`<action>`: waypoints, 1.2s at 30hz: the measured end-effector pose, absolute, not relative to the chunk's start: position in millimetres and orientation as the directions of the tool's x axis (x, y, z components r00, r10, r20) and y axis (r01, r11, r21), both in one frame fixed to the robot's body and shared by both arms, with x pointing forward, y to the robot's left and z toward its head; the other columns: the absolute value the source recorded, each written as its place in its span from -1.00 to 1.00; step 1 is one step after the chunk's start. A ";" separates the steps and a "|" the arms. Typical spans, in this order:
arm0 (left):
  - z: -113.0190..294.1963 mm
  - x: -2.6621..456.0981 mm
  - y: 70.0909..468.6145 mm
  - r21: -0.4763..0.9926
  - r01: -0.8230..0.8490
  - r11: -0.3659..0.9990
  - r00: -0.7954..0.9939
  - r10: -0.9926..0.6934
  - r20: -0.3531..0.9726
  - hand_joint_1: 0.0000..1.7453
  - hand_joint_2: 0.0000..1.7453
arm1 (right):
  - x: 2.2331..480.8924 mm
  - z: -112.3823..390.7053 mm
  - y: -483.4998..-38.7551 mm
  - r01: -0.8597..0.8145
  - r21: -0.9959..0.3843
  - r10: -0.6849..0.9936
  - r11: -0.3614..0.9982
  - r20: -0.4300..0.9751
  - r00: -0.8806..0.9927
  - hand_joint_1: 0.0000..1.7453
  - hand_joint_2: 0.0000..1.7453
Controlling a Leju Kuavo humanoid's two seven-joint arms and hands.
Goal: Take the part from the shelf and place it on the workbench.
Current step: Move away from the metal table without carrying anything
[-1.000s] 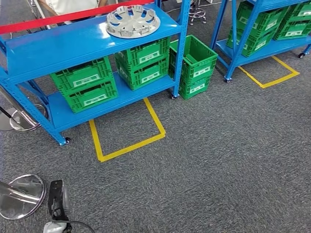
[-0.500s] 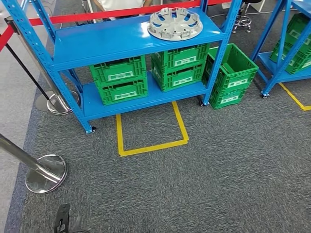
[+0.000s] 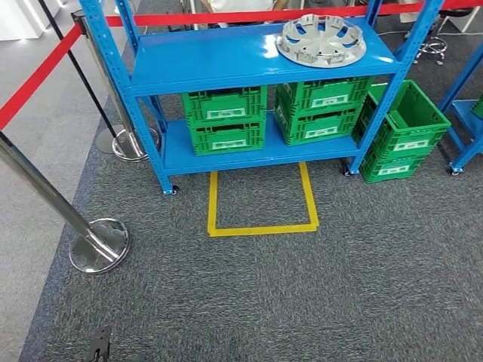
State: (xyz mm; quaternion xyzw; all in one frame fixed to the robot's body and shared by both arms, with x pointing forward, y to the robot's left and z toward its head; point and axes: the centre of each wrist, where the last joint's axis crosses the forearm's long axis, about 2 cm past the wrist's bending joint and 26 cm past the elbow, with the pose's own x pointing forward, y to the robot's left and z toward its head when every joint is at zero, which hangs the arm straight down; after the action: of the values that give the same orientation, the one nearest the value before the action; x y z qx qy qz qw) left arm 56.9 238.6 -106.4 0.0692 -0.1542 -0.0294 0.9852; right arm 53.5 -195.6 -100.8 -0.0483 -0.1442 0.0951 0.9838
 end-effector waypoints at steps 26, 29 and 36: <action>-105.5 60.2 232.8 0.114 0.084 0.990 0.940 -0.117 0.322 -1.00 -1.00 | 59.9 -99.8 -195.0 -0.166 -0.123 0.195 0.979 0.295 0.935 -1.00 -1.00; -105.4 61.3 233.5 0.116 0.085 0.990 0.939 -0.118 0.324 -1.00 -1.00 | 61.5 -99.5 -194.9 -0.166 -0.121 0.195 0.979 0.298 0.934 -1.00 -1.00; -105.2 62.0 232.8 0.117 0.086 0.989 0.938 -0.120 0.327 -1.00 -1.00 | 61.7 -99.6 -194.9 -0.164 -0.110 0.190 0.980 0.297 0.936 -1.00 -1.00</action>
State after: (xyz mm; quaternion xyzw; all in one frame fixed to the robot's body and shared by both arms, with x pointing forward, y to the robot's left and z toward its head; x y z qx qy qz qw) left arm 62.0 232.8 -105.2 0.0503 -0.1688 -0.0523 0.9830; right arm 61.7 -194.9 -99.6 -0.0420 -0.1550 0.0900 0.9829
